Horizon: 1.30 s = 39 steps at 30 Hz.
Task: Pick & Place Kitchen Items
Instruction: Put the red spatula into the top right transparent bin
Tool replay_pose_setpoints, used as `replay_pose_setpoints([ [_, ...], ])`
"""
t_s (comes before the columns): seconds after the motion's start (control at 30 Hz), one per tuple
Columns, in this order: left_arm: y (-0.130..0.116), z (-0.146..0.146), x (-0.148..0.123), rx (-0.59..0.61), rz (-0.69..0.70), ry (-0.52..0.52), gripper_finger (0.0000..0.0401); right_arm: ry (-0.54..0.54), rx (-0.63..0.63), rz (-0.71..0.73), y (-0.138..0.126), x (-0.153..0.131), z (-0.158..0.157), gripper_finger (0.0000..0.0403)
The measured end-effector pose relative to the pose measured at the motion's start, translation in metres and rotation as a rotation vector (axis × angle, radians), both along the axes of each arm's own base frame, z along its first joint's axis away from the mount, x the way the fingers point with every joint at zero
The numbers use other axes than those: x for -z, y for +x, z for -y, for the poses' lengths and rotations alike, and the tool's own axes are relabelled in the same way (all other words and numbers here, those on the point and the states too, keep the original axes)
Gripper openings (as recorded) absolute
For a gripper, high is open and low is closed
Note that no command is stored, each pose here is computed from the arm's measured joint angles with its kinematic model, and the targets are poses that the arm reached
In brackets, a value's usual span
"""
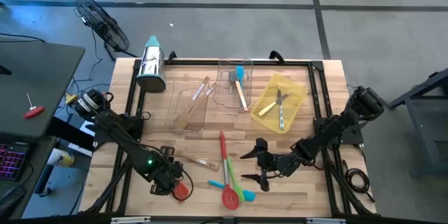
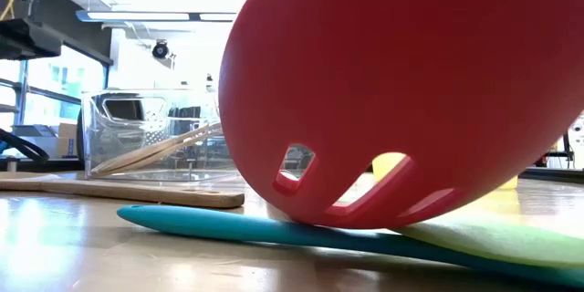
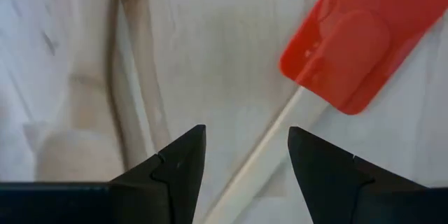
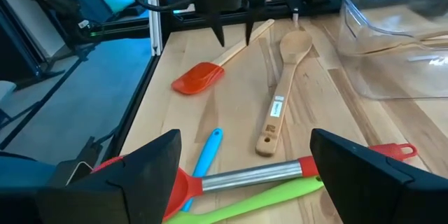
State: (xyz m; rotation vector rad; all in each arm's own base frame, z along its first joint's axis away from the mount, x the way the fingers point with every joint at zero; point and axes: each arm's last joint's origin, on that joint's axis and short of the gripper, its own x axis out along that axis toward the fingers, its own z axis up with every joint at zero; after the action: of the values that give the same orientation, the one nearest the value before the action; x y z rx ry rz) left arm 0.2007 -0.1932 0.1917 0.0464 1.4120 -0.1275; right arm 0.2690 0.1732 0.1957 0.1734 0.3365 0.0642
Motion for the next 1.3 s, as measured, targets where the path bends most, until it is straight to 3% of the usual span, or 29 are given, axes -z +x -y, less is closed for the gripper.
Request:
replay_pose_setpoints([
  [0.17, -0.003, 0.005, 0.000, -0.026, -0.018, -0.034, 0.0198, 0.003, 0.006, 0.006, 0.001, -0.001, 0.002, 0.0310],
  [0.67, -0.029, 0.028, 0.000, 0.084, -0.016, -0.037, 0.0198, 0.120, -0.108, 0.083, 0.004, -0.010, -0.004, 0.0310],
  [0.9, -0.037, 0.026, 0.001, -0.175, -0.103, -0.029, 0.0198, 0.171, -0.110, 0.098, 0.012, 0.009, -0.013, 0.0310],
  [1.3, -0.042, 0.025, 0.001, -0.123, -0.155, -0.020, 0.0198, 0.245, -0.143, 0.207, 0.020, 0.018, -0.022, 0.0310],
])
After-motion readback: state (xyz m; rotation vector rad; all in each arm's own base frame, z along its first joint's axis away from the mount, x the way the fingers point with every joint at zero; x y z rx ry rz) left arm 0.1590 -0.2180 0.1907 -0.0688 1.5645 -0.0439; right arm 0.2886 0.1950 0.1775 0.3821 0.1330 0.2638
